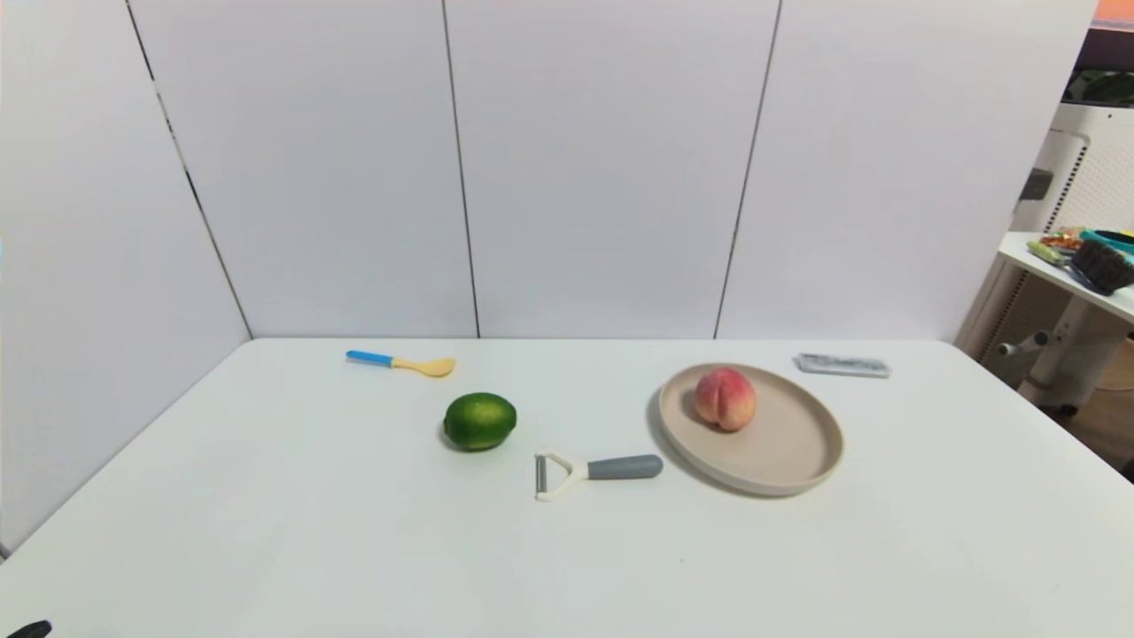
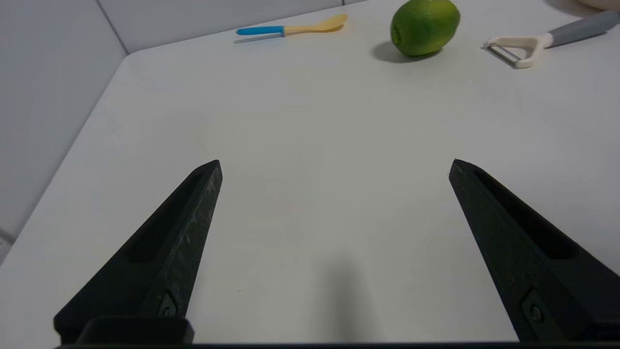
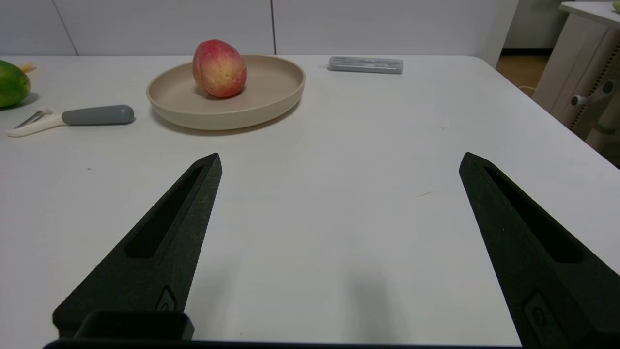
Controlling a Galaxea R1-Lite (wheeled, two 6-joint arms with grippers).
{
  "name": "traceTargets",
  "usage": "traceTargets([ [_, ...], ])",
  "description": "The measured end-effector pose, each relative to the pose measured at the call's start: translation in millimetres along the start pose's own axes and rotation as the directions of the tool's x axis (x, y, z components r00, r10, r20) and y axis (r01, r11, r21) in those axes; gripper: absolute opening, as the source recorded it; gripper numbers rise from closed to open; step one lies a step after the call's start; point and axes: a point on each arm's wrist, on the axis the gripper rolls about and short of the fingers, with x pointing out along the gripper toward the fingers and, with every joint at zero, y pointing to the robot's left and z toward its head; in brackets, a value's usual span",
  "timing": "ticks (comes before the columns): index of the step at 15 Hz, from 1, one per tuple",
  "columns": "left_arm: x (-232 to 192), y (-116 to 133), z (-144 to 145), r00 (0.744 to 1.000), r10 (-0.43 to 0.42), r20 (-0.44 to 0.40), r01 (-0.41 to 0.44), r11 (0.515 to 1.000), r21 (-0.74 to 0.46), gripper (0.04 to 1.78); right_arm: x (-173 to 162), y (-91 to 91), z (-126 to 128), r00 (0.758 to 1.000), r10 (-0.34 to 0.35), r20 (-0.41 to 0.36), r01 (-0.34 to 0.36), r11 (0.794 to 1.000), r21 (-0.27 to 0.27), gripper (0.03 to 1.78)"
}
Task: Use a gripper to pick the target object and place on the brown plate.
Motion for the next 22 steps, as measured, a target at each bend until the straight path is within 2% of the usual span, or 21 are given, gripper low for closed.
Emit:
traceTargets([
  [3, -12, -2, -17, 0.994, 0.107, 0.025, -0.107, 0.994, 0.001, 1.69, 0, 0.0, 0, 1.0, 0.0, 0.0, 0.0, 1.0, 0.0, 1.69],
  [5, -15, -3, -20, 0.991, 0.126, 0.042, -0.125, 0.992, -0.013, 1.69, 0, 0.0, 0, 1.0, 0.0, 0.0, 0.0, 1.0, 0.0, 1.69],
  [8, -17, -3, -20, 0.986, 0.153, 0.065, -0.144, 0.982, -0.125, 1.69, 0, 0.0, 0, 1.0, 0.0, 0.0, 0.0, 1.0, -0.001, 1.69],
  [22, -17, -3, -20, 0.985, 0.158, 0.072, -0.147, 0.98, -0.135, 1.69, 0, 0.0, 0, 1.0, -0.001, 0.001, 0.001, 1.0, -0.002, 1.69],
])
